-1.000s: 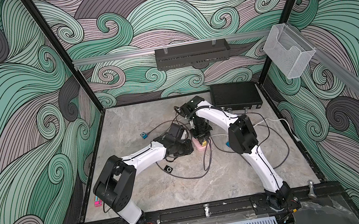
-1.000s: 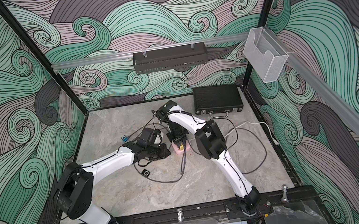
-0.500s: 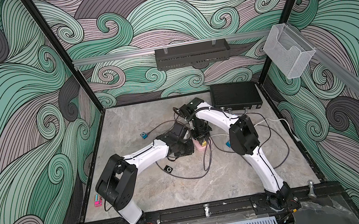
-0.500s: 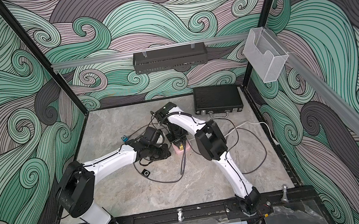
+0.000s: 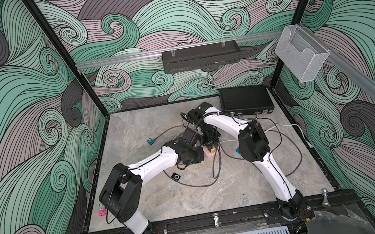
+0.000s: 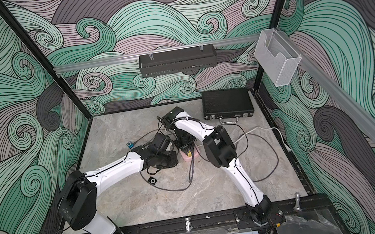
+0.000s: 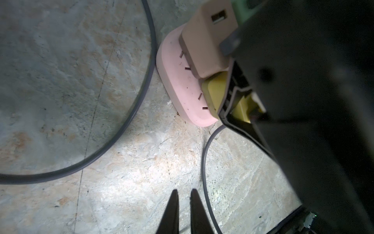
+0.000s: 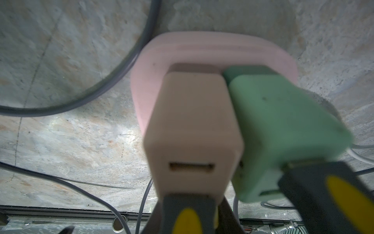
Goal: Charge mp3
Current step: Insert the plug into the socket.
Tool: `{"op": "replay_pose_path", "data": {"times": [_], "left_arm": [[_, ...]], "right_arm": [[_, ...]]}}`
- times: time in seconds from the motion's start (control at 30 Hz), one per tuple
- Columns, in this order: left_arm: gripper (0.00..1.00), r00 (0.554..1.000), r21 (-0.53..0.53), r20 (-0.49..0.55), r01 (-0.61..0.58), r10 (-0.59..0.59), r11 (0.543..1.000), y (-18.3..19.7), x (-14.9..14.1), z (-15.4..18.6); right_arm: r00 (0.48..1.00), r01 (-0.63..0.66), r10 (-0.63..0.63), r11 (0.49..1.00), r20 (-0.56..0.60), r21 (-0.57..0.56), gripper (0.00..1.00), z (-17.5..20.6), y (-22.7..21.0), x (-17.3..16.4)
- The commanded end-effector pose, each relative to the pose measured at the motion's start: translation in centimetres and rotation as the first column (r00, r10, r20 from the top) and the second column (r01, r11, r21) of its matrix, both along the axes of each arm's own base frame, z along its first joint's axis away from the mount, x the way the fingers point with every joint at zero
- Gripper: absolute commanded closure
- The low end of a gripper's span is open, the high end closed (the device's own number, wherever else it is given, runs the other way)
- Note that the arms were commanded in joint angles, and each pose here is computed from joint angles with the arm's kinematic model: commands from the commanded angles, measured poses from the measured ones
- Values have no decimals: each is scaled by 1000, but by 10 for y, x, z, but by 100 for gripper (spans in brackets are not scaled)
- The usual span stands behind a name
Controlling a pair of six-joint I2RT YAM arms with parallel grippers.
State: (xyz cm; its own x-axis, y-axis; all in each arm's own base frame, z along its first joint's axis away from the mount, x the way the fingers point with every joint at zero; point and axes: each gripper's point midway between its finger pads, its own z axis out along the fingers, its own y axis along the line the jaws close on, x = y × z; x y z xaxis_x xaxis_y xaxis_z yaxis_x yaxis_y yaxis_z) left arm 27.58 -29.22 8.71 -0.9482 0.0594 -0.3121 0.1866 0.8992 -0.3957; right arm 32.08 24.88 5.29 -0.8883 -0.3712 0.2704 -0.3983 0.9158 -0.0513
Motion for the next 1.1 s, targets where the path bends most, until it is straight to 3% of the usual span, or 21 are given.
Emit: {"op": "replay_pose_path", "data": {"times": [0.0,0.07,0.2,0.4,0.6,0.67,0.7,1.07], "left_arm": [[87,999,-1,30,-15,15,1000,1,2,15],[87,999,-2,34,-16,16,1000,0,2,18],[86,998,-2,66,-17,17,1000,3,4,29],[84,996,7,89,-30,29,1000,9,4,37],[81,995,15,94,-39,37,999,15,0,39],[80,996,23,86,-37,35,999,16,-1,36],[80,996,27,83,-37,35,999,16,-1,34],[78,995,47,91,-30,25,998,18,0,34]], "right_arm": [[989,-32,8,987,-150,-156,100,-125,-21,-16],[988,-32,10,990,-154,-138,100,-116,-18,-16],[999,-19,17,998,-48,-52,84,-76,-2,3],[991,-30,18,995,135,92,74,-12,27,40],[982,-28,2,991,188,134,68,19,34,47],[983,-27,2,990,183,136,59,22,32,44],[983,-30,6,991,181,132,50,22,31,42],[963,-52,0,981,269,186,49,64,42,42]]}}
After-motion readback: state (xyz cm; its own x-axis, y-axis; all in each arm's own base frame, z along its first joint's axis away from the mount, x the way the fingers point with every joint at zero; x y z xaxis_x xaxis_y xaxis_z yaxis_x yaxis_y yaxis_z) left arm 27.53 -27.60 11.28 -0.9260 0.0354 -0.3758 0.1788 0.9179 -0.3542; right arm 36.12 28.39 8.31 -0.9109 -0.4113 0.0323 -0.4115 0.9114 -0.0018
